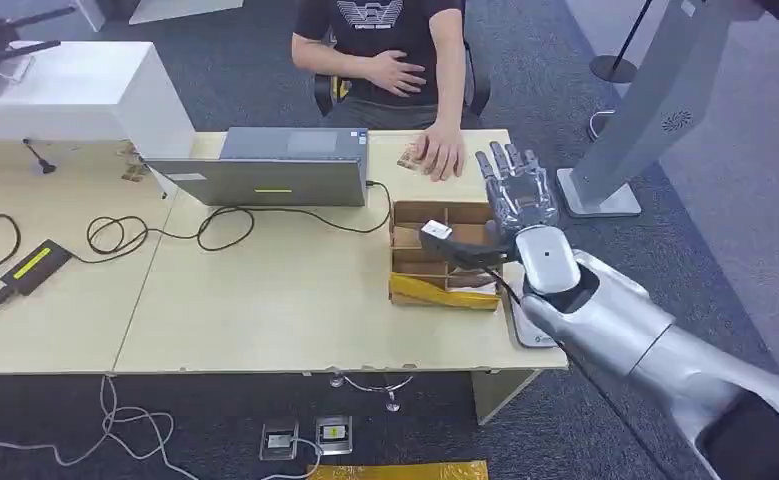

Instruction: Pass the card to the sensor for recognition and then transmit it.

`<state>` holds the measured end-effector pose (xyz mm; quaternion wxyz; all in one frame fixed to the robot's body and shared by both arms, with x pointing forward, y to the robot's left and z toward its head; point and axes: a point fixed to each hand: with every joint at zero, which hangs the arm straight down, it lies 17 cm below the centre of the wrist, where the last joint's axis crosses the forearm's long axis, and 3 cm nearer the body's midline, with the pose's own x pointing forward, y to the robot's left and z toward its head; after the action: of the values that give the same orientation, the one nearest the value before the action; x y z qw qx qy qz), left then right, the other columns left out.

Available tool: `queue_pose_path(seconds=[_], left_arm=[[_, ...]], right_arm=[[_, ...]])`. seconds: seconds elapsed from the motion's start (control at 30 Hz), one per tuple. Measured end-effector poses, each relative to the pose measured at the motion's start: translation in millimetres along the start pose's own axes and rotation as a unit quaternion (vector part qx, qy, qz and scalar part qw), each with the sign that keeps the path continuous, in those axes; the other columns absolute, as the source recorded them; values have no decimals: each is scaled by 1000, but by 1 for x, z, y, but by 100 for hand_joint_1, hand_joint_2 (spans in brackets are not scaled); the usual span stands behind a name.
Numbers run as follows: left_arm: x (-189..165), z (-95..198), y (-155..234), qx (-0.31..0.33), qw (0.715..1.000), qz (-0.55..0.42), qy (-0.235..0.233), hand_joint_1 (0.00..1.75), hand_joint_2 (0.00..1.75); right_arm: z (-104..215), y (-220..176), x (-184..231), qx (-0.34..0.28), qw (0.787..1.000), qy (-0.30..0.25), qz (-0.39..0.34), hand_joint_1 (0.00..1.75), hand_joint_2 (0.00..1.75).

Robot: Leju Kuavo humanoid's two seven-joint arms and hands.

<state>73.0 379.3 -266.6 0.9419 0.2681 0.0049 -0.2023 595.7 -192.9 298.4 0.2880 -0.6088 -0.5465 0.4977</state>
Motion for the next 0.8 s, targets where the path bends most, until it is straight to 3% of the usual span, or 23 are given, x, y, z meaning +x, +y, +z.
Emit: queue_pose_path(seconds=[0.23,0.43,0.6,0.63,0.8], left_arm=[[-13,5,-9,-3,988,140,66,0,0],[-17,9,-18,-13,977,191,92,0,0],[-20,13,-26,-20,969,219,111,0,0],[-19,13,-28,-24,969,218,111,0,0],[-15,15,-36,-45,973,202,103,0,0]], right_arm=[[-10,-42,-14,-37,999,5,-5,0,175],[-11,-59,-15,-54,998,0,-13,0,175],[-11,-52,-9,0,998,-5,-67,0,175],[-8,-43,-4,30,994,-5,-104,0,0],[11,-15,10,146,946,16,-290,0,0]])
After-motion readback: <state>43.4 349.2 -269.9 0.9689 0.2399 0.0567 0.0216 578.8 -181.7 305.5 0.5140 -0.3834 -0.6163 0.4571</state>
